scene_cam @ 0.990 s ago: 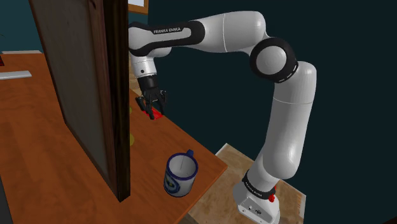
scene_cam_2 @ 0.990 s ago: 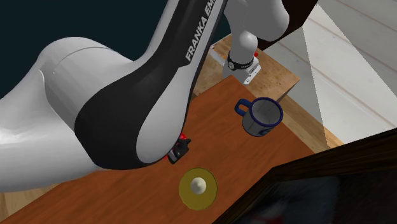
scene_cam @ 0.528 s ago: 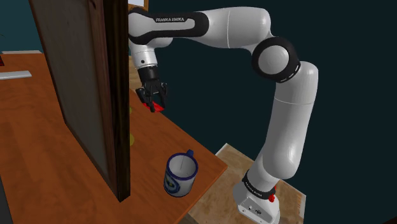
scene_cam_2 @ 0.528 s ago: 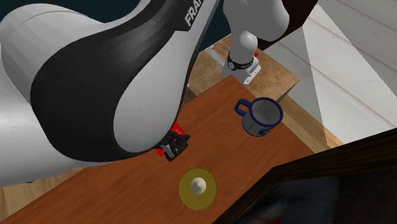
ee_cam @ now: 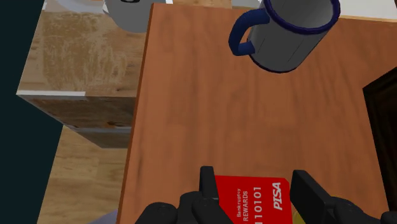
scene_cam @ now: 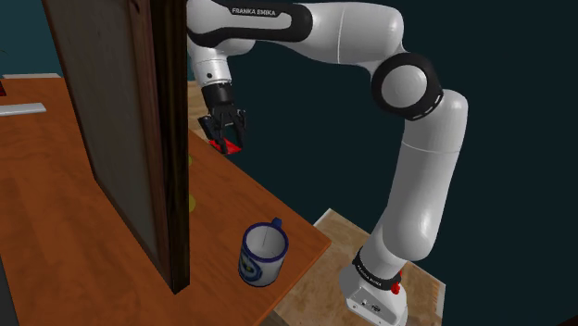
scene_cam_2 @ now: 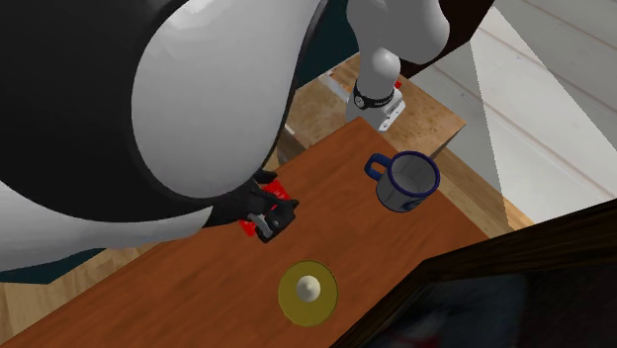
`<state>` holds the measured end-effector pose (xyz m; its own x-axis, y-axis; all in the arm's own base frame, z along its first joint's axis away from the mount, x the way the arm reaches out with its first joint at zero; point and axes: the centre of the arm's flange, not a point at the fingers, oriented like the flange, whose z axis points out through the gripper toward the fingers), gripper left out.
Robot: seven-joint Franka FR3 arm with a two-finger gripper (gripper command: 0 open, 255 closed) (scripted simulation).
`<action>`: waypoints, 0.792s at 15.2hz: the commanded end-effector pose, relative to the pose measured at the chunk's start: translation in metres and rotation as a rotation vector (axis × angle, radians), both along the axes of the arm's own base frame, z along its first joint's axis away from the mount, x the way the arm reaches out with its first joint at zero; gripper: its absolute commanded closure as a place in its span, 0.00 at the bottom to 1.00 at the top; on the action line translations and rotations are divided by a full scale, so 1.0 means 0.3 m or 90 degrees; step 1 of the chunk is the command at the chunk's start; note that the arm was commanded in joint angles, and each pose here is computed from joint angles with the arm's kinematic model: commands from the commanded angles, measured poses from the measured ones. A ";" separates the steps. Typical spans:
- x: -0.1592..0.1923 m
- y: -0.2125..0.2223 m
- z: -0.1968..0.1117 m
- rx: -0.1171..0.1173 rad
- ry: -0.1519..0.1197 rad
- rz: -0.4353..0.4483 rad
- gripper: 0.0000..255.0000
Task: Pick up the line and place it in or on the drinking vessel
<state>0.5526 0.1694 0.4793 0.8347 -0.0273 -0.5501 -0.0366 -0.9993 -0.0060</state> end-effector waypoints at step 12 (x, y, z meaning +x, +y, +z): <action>-0.521 0.173 0.027 0.000 0.000 0.000 1.00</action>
